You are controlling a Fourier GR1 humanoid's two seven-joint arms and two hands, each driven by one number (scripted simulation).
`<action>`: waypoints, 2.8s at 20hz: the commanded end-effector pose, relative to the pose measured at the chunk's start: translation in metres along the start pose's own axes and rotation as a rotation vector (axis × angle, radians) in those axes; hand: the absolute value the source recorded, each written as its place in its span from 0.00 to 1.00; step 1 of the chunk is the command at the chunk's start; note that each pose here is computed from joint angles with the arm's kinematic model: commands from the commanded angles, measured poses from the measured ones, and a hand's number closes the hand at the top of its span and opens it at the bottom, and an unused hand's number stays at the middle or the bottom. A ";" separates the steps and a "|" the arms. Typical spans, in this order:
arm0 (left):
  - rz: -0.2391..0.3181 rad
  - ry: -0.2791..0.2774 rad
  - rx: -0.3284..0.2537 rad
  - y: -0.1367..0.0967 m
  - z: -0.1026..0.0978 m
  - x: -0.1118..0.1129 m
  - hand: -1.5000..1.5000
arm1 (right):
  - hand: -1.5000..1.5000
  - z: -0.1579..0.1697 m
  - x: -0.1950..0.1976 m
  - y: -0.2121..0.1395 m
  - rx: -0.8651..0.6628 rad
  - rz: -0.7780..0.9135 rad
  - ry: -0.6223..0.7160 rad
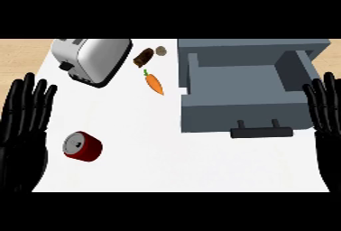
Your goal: Pick up the can, place it into the drawer and close the drawer
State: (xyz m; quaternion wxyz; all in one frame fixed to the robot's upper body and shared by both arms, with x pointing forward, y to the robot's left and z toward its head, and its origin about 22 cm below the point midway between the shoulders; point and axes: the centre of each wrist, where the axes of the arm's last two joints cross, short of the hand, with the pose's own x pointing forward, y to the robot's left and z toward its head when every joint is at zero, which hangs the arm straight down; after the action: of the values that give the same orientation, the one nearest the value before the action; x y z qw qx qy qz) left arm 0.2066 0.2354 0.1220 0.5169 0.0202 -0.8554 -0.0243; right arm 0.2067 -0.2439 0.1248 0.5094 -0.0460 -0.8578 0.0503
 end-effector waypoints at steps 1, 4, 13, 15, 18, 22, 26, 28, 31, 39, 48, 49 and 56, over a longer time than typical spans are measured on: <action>0.089 -0.024 -0.189 0.001 -0.015 -0.002 0.00 | 0.00 0.001 -0.005 -0.005 -0.007 -0.021 -0.011; 0.257 -0.094 -0.565 -0.004 -0.017 0.008 0.00 | 0.00 -0.007 0.003 0.008 0.027 -0.069 -0.027; 0.224 0.173 -0.955 0.110 -0.019 -0.011 0.00 | 0.00 0.024 -0.020 -0.023 -0.181 -0.015 0.285; 0.236 0.185 -0.989 0.148 -0.025 -0.008 0.00 | 0.00 0.031 -0.027 -0.028 -0.156 0.002 0.307; 0.257 0.188 -0.997 0.196 -0.036 -0.005 0.00 | 0.00 0.039 -0.015 -0.037 -0.164 -0.019 0.302; 0.260 0.200 -1.010 0.225 -0.051 0.004 0.00 | 0.00 0.053 -0.014 -0.053 -0.171 -0.027 0.282; 0.277 0.214 -0.988 0.235 -0.040 0.002 0.00 | 0.00 0.063 -0.016 -0.061 -0.186 -0.036 0.305; 0.282 0.229 -0.939 0.232 -0.046 -0.002 0.00 | 0.00 0.060 -0.012 -0.068 -0.172 -0.028 0.277; 0.305 0.295 -0.945 0.233 -0.038 -0.005 0.00 | 0.00 0.079 -0.012 -0.080 -0.174 -0.021 0.299; 0.427 0.419 -0.937 0.211 -0.022 -0.027 0.00 | 0.00 0.086 -0.020 -0.086 -0.163 -0.037 0.293; 0.449 0.515 -0.953 0.194 -0.019 -0.029 0.00 | 0.00 0.091 -0.003 -0.116 -0.153 -0.032 0.284; 0.430 0.479 -0.940 0.185 -0.042 -0.028 0.00 | 0.00 0.085 0.007 -0.102 -0.148 -0.033 0.270; 0.434 0.538 -0.929 0.177 -0.025 -0.054 0.00 | 0.00 0.111 0.007 -0.113 -0.149 -0.038 0.293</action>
State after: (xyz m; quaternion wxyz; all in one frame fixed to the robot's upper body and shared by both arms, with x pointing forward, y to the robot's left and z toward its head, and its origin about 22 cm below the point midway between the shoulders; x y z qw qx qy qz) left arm 0.2353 0.3884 0.1051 0.6424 -0.4011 -0.5680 -0.3221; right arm 0.1123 -0.3589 0.0909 0.6221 -0.0718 -0.7790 -0.0316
